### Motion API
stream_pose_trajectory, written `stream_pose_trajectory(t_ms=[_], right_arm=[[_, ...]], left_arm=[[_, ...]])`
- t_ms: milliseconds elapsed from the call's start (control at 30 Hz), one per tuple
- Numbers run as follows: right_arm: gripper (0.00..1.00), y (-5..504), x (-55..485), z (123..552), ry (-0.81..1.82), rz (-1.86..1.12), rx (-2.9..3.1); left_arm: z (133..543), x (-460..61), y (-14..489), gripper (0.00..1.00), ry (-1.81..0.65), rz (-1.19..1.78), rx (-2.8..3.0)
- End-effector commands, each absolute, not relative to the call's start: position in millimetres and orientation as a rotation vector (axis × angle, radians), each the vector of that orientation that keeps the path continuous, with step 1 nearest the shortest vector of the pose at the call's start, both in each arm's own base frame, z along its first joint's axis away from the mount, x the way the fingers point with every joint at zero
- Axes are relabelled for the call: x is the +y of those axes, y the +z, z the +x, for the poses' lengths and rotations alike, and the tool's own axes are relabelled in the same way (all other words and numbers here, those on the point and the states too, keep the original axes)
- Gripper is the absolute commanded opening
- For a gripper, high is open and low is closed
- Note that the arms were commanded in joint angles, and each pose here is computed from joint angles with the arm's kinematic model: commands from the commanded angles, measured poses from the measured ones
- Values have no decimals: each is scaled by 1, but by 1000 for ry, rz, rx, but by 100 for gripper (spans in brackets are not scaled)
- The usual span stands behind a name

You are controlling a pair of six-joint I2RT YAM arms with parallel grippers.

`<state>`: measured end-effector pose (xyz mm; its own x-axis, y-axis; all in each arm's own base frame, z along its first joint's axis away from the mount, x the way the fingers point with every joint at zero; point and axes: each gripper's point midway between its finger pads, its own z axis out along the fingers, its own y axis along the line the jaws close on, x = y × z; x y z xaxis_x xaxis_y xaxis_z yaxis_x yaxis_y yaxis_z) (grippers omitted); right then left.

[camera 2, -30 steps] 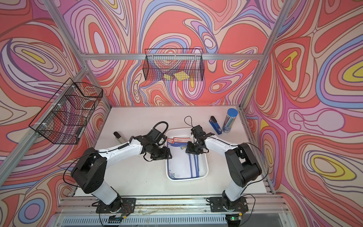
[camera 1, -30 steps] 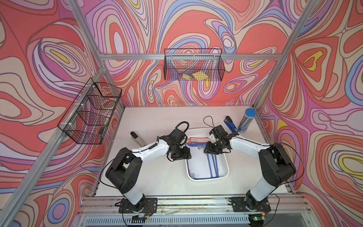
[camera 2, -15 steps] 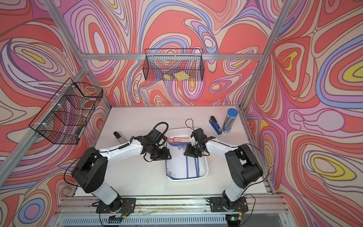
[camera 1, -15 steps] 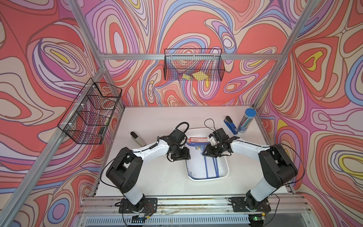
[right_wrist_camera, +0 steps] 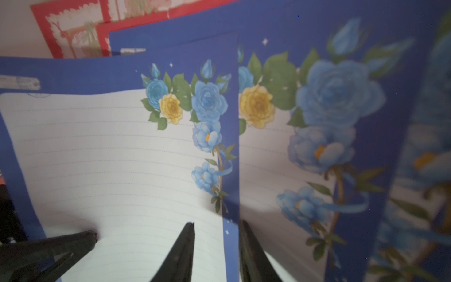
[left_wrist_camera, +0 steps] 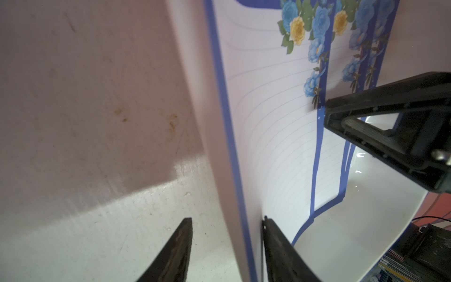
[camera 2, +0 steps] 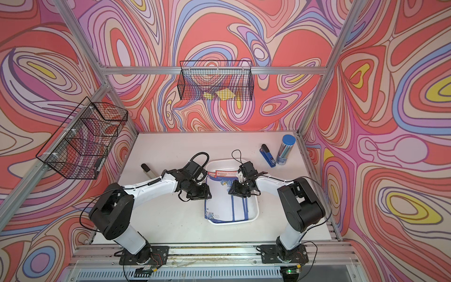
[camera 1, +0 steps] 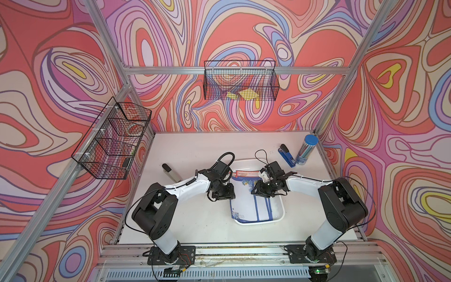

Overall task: Take out the stationery paper from the storage box
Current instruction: Pick up the stationery paper from the storage box.

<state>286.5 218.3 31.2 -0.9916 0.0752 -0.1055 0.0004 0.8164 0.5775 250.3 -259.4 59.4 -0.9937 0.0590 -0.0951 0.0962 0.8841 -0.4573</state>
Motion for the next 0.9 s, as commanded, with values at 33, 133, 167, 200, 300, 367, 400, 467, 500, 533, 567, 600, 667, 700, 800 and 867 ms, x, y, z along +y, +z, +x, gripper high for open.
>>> stream_pose_trajectory(t_ms=[33,133,167,200,300,367,400,467,500,533,567,600,667,700,800,867], right_arm=[[43,15,207,286,819,116,2913],[48,10,195,287,713,137,2924],[50,10,193,287,689,134,2927],[51,9,191,287,671,129,2931],[52,8,198,285,728,106,2940],[50,8,206,284,804,99,2941],[50,8,209,284,828,106,2939],[49,7,209,285,827,118,2933],[49,7,208,286,817,120,2931],[49,6,207,286,807,119,2933],[49,6,207,287,802,113,2933],[49,6,206,286,800,111,2936],[48,4,206,286,795,105,2944],[49,3,206,286,793,103,2948],[49,3,205,286,784,103,2949],[48,2,206,287,784,100,2950]], left_arm=[[247,-256,55,47,-689,137,2989],[247,-256,52,46,-686,131,2998],[247,-256,51,46,-687,132,2997],[247,-256,51,46,-688,129,2998],[246,-257,51,46,-690,129,2998],[247,-258,53,45,-699,127,2994],[248,-259,56,43,-707,130,2987],[249,-261,61,40,-720,142,2982],[248,-262,64,38,-724,148,2981],[248,-262,67,36,-727,153,2977],[249,-262,71,35,-732,158,2972],[249,-262,74,34,-733,162,2968],[248,-262,82,32,-739,172,2960],[248,-262,86,29,-742,180,2952],[247,-261,94,20,-743,188,2939],[248,-261,97,16,-749,189,2933]])
